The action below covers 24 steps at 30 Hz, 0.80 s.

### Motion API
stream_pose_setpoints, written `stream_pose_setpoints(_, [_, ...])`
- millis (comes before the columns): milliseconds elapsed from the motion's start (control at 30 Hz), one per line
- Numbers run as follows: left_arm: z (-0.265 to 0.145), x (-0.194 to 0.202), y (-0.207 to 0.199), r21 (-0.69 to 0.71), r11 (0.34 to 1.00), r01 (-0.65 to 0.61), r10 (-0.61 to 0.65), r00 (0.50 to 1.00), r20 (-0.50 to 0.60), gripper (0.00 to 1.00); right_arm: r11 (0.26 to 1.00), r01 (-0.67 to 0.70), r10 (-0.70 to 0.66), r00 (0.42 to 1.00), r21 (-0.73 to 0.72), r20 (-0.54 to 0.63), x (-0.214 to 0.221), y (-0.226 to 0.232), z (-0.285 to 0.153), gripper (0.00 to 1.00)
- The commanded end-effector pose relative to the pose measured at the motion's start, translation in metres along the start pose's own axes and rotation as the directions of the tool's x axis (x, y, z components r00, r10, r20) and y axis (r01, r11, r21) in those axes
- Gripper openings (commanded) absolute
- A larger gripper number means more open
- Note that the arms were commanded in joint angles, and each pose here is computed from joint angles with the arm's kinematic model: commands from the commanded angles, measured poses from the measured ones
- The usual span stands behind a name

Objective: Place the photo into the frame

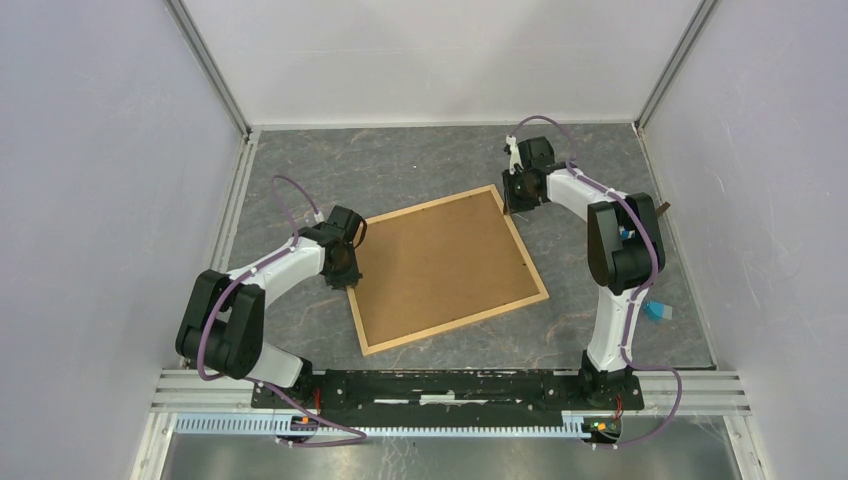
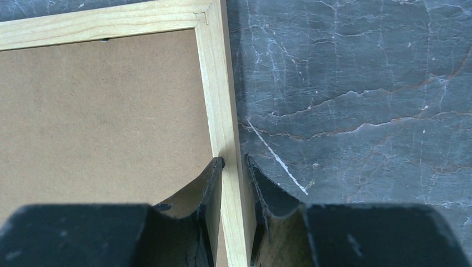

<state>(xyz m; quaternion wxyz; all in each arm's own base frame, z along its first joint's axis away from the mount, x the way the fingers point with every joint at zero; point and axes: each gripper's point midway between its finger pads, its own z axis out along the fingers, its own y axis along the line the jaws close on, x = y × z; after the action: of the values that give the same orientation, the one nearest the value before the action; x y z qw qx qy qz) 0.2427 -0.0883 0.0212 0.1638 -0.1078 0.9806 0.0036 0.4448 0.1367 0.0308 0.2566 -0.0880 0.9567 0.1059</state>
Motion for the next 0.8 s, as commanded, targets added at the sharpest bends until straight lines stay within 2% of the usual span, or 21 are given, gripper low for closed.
stream_pose_setpoints(0, [0.003, 0.007, -0.002, 0.011, 0.998, -0.068, 0.068, 0.997, -0.024, 0.02, 1.000, 0.028, -0.028, 0.998, 0.011, -0.051, 0.020, 0.003, 0.002, 0.26])
stream_pose_setpoints(567, [0.003, 0.007, -0.004, 0.012, 0.997, -0.072, 0.072, 0.997, -0.025, 0.02, 0.999, 0.032, -0.026, 0.989, 0.042, -0.143, 0.050, 0.003, 0.002, 0.26])
stream_pose_setpoints(767, [0.003, 0.007, -0.005, 0.015, 0.997, -0.075, 0.075, 0.997, -0.025, 0.02, 0.998, 0.056, -0.057, 0.982, -0.011, -0.178, 0.063, 0.026, 0.004, 0.26])
